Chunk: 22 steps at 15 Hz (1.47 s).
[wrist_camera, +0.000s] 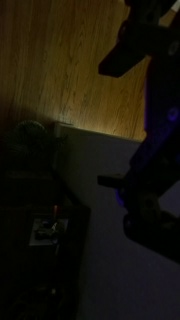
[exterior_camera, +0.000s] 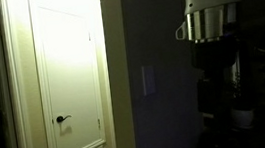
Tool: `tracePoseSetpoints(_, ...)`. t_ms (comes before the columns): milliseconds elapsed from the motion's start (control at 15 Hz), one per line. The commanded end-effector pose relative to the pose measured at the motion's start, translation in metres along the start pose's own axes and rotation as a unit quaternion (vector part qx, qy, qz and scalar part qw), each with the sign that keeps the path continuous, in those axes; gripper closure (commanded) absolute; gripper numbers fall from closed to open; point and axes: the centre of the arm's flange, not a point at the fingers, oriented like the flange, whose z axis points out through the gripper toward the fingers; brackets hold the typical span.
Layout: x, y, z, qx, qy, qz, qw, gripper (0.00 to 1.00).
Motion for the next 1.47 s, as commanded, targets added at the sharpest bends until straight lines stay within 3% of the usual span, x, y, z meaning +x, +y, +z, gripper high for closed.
tracePoseSetpoints(0, 0.002, 0.006, 0.005, 0.007, -0.001, -0.001, 1.0, 0.0)
tracePoseSetpoints(600, 0.044, 0.051, 0.051, 0.031, 0.01, -0.019, 0.9993, 0.0)
tracePoseSetpoints(933, 0.07, 0.062, 0.066, 0.042, 0.042, -0.041, 0.9974, 0.0)
tracePoseSetpoints(1400, 0.067, 0.059, 0.065, 0.042, 0.036, -0.031, 0.998, 0.0)
